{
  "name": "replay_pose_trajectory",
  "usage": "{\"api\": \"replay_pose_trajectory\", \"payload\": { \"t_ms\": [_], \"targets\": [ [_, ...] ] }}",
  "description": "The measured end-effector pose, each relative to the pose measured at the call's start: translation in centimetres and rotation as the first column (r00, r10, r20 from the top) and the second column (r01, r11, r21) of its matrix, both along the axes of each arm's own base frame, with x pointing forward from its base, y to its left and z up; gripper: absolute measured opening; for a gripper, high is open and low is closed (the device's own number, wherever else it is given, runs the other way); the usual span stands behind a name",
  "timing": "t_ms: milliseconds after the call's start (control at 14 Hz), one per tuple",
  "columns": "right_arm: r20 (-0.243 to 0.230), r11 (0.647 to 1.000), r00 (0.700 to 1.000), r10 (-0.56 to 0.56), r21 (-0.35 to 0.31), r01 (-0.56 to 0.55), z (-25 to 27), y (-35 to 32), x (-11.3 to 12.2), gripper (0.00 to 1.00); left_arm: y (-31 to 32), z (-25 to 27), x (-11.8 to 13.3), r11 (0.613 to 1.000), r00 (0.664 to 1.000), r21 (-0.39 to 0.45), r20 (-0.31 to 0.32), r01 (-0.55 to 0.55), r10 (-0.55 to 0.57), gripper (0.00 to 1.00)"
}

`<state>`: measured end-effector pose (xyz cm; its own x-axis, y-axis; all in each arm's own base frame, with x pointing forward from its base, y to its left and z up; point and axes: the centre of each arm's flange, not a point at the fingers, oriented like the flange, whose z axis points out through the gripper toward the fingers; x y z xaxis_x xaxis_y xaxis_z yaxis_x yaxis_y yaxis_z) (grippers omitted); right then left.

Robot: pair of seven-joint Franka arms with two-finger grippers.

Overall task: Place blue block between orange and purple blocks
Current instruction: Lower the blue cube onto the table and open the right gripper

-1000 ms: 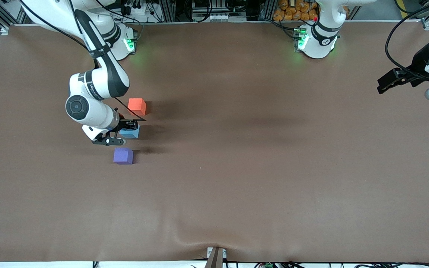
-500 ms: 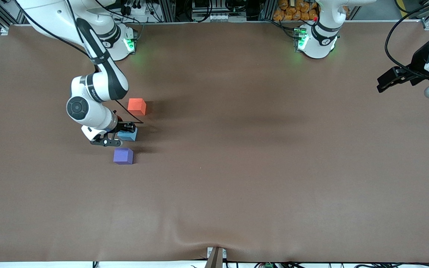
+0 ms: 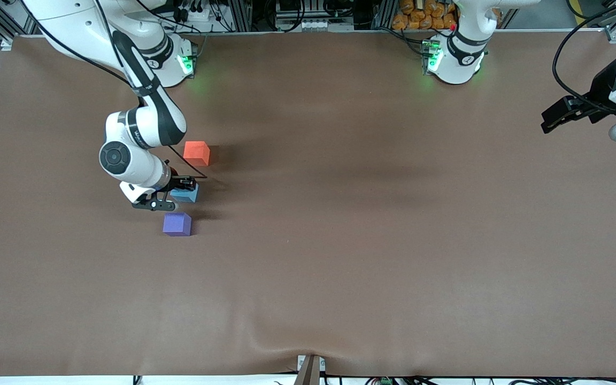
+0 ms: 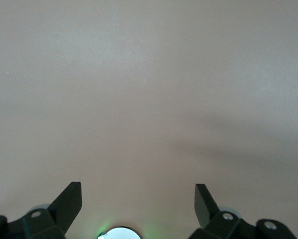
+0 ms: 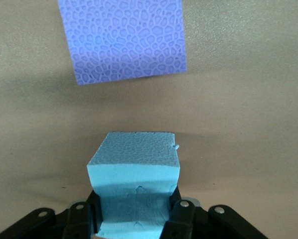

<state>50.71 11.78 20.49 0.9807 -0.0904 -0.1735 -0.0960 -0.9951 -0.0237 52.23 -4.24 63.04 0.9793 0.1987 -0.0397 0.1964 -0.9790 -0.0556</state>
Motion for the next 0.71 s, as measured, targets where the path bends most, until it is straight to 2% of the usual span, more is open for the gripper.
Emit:
{"api": "replay_pose_trajectory", "payload": {
  "t_ms": [143, 214, 429, 500, 714],
  "targets": [
    [-0.001, 1.0, 1.0, -0.005, 0.0, 0.005, 0.0, -0.1, 0.0, 0.52, 0.0, 0.0, 0.0, 1.0, 1.0, 0.0, 0.001, 0.0, 0.0, 1.0],
    [-0.002, 1.0, 1.0, -0.009, -0.001, 0.009, 0.0, -0.3, 0.0, 0.57, 0.0, 0.0, 0.0, 1.0, 1.0, 0.0, 0.001, 0.0, 0.0, 1.0],
    [-0.017, 1.0, 1.0, -0.024, -0.002, 0.024, 0.4, -1.0, 0.5, 0.87, 0.0, 0.0, 0.0, 1.0, 1.0, 0.0, 0.002, 0.0, 0.0, 1.0],
    [-0.041, 1.0, 0.999, -0.024, -0.003, 0.024, 1.2, -1.0, 1.1, 0.98, 0.0, 0.1, 0.0, 1.0, 1.0, 0.0, 0.003, 0.0, 0.0, 1.0],
    [-0.129, 1.0, 0.992, -0.013, 0.006, 0.013, 7.9, -0.2, 4.7, 1.0, 0.0, 0.3, -0.1, 1.0, 1.0, -0.001, 0.007, -0.001, 0.001, 1.0]
  ]
}}
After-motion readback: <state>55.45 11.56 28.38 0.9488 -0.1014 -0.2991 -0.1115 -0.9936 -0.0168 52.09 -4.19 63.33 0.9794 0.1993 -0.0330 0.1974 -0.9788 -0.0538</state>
